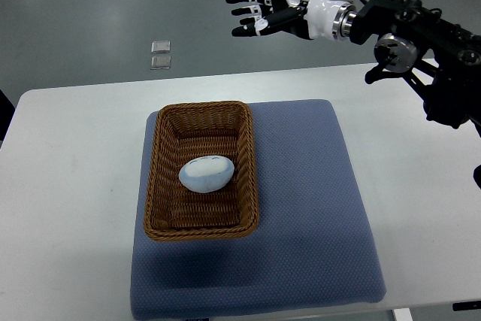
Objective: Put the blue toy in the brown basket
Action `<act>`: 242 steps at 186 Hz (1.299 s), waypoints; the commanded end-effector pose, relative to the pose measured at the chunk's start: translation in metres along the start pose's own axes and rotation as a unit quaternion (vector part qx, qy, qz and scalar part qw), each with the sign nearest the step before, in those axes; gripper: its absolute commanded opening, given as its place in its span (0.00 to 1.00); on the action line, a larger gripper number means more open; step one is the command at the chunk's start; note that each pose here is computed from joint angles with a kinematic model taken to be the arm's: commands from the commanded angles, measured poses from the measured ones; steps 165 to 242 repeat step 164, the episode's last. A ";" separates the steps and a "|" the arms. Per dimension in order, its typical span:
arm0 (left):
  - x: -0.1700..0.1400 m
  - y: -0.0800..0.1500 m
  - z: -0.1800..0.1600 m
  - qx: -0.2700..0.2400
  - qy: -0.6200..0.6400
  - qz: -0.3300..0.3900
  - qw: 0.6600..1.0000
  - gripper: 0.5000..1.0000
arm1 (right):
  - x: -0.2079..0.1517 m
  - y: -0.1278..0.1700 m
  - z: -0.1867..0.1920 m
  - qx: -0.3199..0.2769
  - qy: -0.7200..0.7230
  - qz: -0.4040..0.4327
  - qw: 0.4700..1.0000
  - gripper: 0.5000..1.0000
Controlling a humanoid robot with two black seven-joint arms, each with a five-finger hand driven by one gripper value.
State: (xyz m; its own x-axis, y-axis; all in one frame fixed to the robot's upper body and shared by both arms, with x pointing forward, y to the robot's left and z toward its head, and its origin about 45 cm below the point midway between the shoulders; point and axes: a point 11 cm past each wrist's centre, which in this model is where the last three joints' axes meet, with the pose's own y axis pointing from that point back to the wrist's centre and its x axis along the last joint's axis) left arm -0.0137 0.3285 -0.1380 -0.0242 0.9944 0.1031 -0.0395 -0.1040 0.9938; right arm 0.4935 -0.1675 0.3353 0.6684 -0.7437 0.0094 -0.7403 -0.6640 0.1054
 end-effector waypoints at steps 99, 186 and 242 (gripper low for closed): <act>0.000 0.000 0.000 0.000 -0.003 -0.001 1.000 1.00 | 0.041 0.059 0.133 0.163 -0.398 0.198 0.881 0.82; -0.001 0.000 0.000 0.000 -0.002 -0.002 1.000 1.00 | 0.043 0.064 0.157 0.156 -0.432 0.221 0.860 0.82; -0.001 0.000 0.000 0.000 -0.002 -0.002 1.000 1.00 | 0.043 0.064 0.157 0.156 -0.432 0.221 0.860 0.82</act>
